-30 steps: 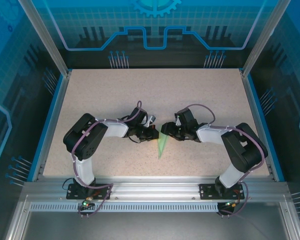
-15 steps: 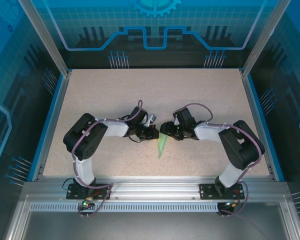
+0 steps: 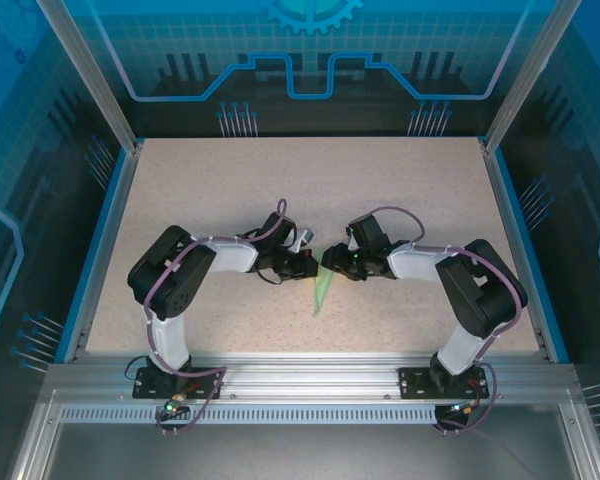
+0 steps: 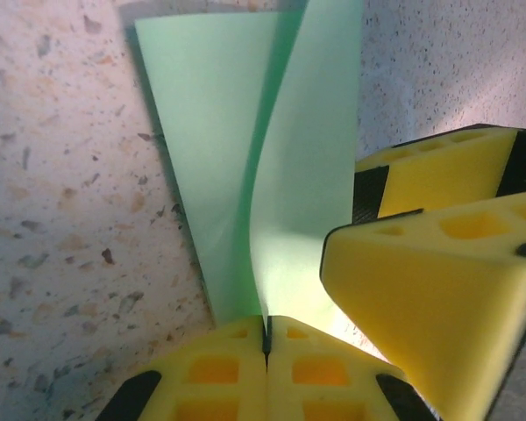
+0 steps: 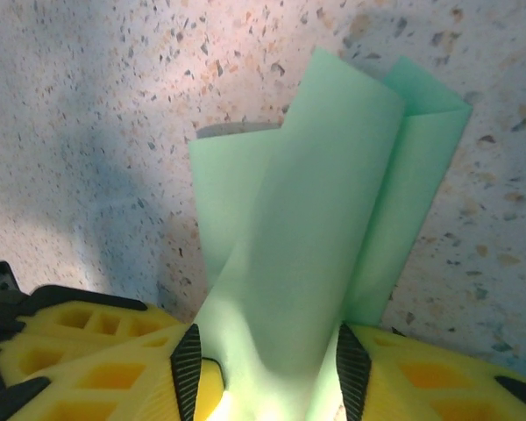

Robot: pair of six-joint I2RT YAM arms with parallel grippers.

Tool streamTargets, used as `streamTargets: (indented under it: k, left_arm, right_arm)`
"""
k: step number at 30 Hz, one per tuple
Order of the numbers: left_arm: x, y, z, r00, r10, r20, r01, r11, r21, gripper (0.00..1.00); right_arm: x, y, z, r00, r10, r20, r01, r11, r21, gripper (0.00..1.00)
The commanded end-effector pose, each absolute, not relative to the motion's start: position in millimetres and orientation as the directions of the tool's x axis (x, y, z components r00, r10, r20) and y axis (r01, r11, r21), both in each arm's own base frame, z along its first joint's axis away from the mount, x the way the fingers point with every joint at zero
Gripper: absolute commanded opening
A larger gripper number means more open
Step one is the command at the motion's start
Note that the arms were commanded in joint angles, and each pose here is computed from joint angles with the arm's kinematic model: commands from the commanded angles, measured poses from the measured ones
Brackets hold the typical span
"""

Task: Fold a paper plane with a square sheet of paper (fold left side to right side)
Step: Fold the wing for the fifth time at the center of the table.

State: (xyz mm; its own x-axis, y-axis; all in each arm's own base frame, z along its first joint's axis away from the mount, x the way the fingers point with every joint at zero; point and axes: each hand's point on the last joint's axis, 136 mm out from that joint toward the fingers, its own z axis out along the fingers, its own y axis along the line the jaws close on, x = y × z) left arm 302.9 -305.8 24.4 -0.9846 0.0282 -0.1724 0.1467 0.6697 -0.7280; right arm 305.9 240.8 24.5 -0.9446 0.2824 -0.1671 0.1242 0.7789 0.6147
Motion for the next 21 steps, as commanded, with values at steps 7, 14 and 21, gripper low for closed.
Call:
streamTargets:
  k: [7, 14, 21]
  left_arm:
    - [313.6, -310.1, 30.4, -0.975, 0.044, -0.217, 0.193, 0.654, -0.732, 0.05]
    - [315.3, -310.7, 29.9, -0.974, 0.050, -0.220, 0.198, 0.655, -0.729, 0.05]
    - [316.6, -311.9, 25.0, -0.976, 0.058, -0.211, 0.196, 0.661, -0.724, 0.05]
  right_arm:
    - [293.6, 233.7, 11.3, -0.954, 0.275, -0.121, 0.155, 0.796, 0.585, 0.41]
    - [292.3, 230.7, 6.9, -0.956, 0.269, -0.117, 0.158, 0.808, 0.568, 0.39]
    - [293.5, 227.9, 6.3, -0.957, 0.265, -0.120, 0.155, 0.814, 0.559, 0.39]
